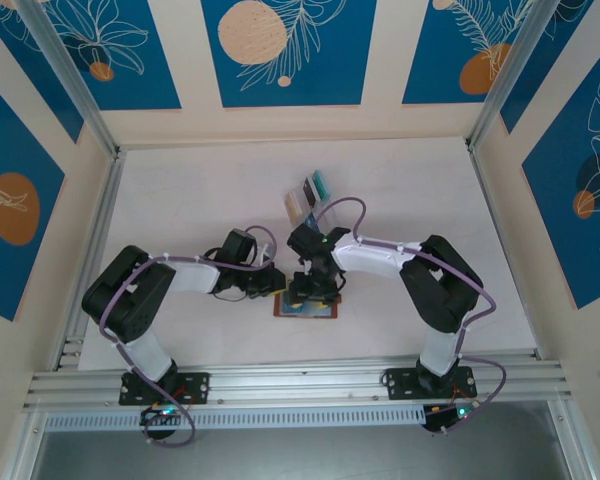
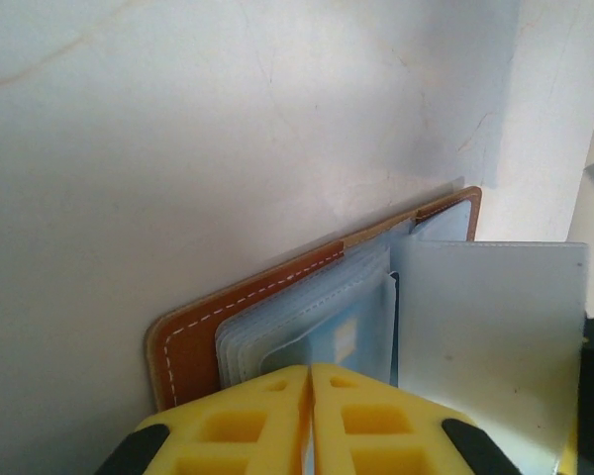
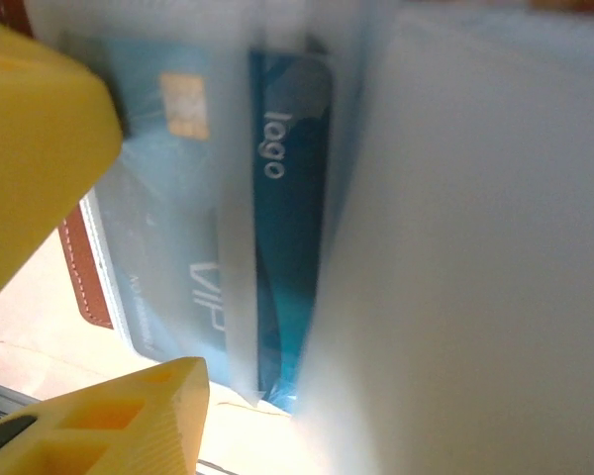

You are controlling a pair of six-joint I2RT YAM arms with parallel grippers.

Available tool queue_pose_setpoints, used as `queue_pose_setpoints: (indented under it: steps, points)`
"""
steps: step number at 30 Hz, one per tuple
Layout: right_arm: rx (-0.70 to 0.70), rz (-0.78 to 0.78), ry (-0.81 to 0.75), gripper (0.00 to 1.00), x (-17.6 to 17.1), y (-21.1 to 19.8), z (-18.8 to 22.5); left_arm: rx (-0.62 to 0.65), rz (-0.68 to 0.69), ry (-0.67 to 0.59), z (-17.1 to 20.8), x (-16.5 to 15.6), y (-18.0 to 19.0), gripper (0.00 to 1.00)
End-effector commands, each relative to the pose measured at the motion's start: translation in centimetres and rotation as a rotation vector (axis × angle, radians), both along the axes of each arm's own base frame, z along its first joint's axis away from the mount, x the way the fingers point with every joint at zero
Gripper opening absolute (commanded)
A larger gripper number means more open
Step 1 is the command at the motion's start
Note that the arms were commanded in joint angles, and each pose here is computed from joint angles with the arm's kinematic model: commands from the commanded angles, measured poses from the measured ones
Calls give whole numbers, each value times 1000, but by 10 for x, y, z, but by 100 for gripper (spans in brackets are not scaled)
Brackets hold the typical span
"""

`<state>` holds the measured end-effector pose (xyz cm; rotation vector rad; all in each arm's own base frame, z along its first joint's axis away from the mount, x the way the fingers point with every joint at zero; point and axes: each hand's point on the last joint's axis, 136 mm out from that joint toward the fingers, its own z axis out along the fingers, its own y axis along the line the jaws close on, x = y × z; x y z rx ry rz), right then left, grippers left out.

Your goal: Put the credit cards into the card holder

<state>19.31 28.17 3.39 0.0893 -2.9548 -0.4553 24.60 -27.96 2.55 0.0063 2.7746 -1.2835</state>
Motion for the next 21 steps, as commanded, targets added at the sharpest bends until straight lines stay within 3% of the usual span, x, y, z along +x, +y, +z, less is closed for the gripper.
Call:
queue_pose_setpoints:
  steps: [1,11,15,17,21]
  points:
    - [-13,-25,-33,49,4,-15,14,165,1,161,-49,-39,26,11]
    - [96,23,-70,18,12,14,28,129,4,149,-38,-37,22,11]
    - [140,34,-57,20,14,32,26,73,15,152,-27,-33,14,11]
    - [166,36,-56,28,14,39,26,40,27,155,-21,-30,11,11]
    - [169,32,-33,32,14,42,17,-41,57,154,-4,-23,7,12]
